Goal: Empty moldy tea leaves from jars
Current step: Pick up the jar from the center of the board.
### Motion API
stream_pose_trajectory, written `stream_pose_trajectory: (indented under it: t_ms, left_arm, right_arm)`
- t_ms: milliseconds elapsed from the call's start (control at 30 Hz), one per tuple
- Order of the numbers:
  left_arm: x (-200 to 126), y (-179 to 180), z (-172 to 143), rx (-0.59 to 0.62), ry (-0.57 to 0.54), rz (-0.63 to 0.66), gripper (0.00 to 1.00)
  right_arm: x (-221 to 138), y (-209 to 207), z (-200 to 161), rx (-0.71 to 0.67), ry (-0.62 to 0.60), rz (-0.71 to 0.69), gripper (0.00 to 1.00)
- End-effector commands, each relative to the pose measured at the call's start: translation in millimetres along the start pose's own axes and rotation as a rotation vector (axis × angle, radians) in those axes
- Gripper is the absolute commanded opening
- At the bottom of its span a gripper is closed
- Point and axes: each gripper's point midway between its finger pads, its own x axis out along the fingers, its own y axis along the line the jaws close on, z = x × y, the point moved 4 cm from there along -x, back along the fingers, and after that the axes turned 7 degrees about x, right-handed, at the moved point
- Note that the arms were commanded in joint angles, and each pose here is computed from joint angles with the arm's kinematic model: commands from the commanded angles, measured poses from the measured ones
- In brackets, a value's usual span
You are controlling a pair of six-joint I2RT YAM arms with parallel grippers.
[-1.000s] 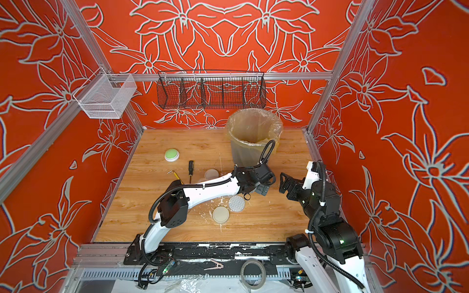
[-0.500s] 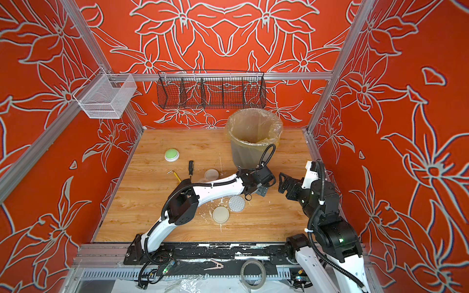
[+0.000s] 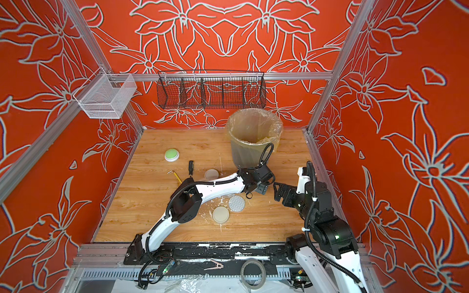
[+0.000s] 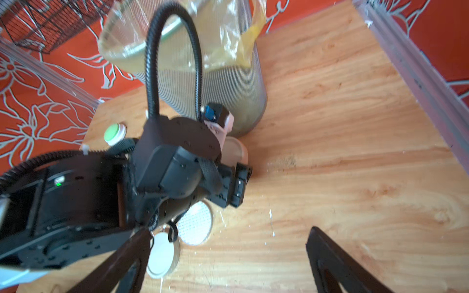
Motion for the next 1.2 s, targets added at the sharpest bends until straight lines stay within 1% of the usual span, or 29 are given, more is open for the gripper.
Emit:
stream_pose_trajectory:
  t_ms: [0, 167, 267, 467, 600, 700, 767, 833, 900, 1000, 1067, 1167]
  left_arm:
    - [-4.2, 0.1, 1.8, -0.022, 0.003, -0.027, 0.73]
    - [-27.2, -1.0, 4.1, -0.033, -0.019, -0.083, 0.65]
    - [-53.5, -2.5, 10.6, -0.035, -0.057, -0.136, 0.61]
    - [-121.5, -2.0, 25.6, -0.035, -0.152, -0.246, 0.55]
    - [-177.3, 8.9, 37.7, -0.05, -0.237, -0.313, 0.54]
    - [-224.0, 19.9, 47.5, -0.055, -0.301, -0.378, 0.53]
    - [-251.2, 26.3, 53.1, -0.069, -0.326, -0.462, 0.53]
    - [-276.8, 35.3, 57.5, -0.092, -0.343, -0.556, 0.53]
    - [-296.4, 43.4, 59.8, -0.106, -0.353, -0.625, 0.53]
    - [-319.7, 53.3, 59.8, -0.108, -0.377, -0.696, 0.53]
    - [-330.9, 59.7, 59.3, -0.116, -0.39, -0.73, 0.52]
    - [-348.8, 65.1, 58.2, -0.125, -0.43, -0.775, 0.53]
  right_arm:
    - [-2.4, -3.8, -8.9, 0.015, 0.027, -0.003, 0.97]
    - [-6.6, -0.8, 2.8, 0.02, -0.037, 0.002, 0.97]
    - [-10.3, 1.1, 11.4, 0.018, -0.081, 0.001, 0.97]
    - [-21.7, 8.8, 25.5, -0.007, -0.167, 0.042, 0.97]
    - [-31.4, 21.0, 34.2, -0.074, -0.257, 0.139, 0.98]
    - [-37.4, 42.9, 38.3, -0.207, -0.325, 0.293, 0.97]
    - [-41.9, 60.6, 38.0, -0.321, -0.366, 0.418, 0.97]
    - [-46.3, 78.7, 34.7, -0.472, -0.415, 0.549, 0.96]
    - [-49.6, 92.3, 30.1, -0.59, -0.466, 0.664, 0.96]
    - [-54.0, 108.4, 20.6, -0.771, -0.559, 0.825, 0.97]
    - [-51.8, 113.0, 16.4, -0.857, -0.622, 0.88, 0.98]
    - [-44.2, 117.1, 20.1, -0.908, -0.702, 0.9, 0.98]
